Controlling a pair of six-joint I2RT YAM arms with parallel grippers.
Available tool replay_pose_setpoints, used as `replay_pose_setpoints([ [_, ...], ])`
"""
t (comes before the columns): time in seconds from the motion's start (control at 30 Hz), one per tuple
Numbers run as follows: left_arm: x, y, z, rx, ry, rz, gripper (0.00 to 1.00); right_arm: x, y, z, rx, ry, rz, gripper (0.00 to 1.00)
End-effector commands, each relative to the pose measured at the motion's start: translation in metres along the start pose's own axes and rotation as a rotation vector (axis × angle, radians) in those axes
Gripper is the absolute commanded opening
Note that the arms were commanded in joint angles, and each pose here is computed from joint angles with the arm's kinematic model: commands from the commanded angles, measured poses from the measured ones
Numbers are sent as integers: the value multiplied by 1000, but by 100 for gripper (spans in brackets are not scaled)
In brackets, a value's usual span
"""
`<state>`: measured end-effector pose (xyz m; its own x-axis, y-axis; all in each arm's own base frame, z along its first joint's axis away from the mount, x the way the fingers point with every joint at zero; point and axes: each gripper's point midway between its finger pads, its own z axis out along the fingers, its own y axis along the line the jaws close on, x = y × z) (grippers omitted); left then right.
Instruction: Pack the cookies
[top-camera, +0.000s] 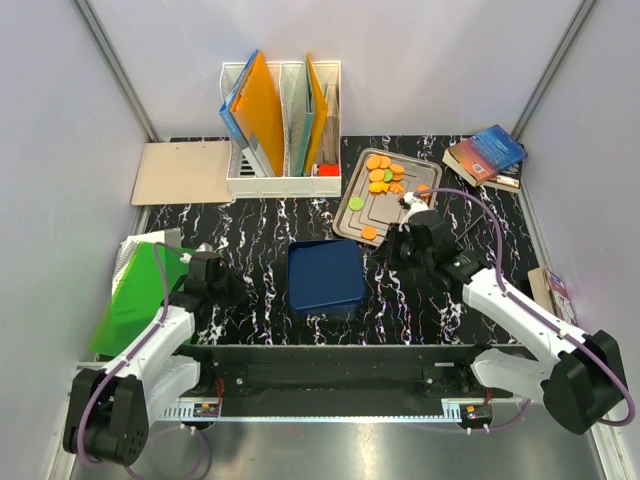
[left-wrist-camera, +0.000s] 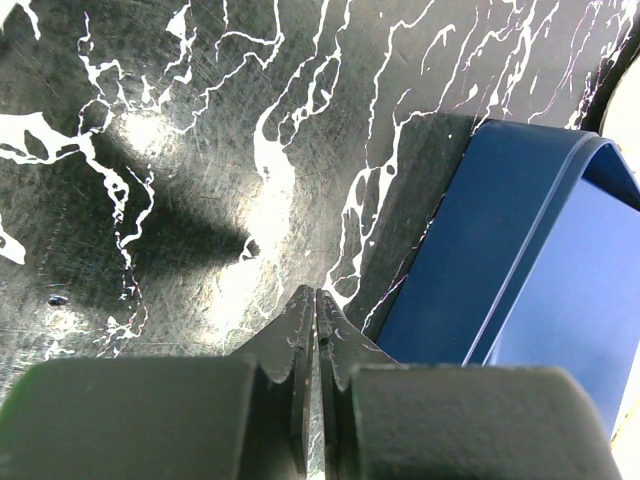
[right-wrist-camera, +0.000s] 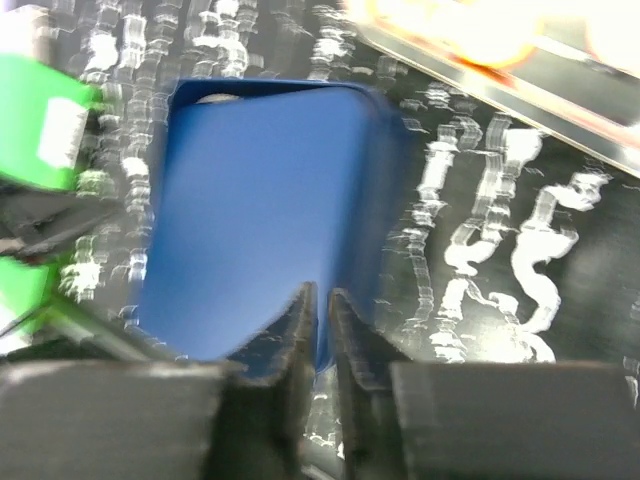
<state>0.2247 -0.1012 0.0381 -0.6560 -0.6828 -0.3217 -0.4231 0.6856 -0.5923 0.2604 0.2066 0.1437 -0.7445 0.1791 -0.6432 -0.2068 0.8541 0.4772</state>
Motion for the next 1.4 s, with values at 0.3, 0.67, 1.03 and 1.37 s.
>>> replay_pose_setpoints([
  [0.3, -3, -16, 1, 56, 0, 15, 6, 52, 35, 12, -233, 211, -42, 0],
  [0.67, 2, -21, 3, 54, 14, 28, 6, 86, 17, 33, -206, 306, -20, 0],
  [1.03, 2, -22, 4, 56, 14, 26, 6, 39, 38, 7, -223, 153, -17, 0],
  [1.37, 1, -27, 8, 68, 15, 18, 6, 19, -11, -2, 101, 83, -11, 0],
])
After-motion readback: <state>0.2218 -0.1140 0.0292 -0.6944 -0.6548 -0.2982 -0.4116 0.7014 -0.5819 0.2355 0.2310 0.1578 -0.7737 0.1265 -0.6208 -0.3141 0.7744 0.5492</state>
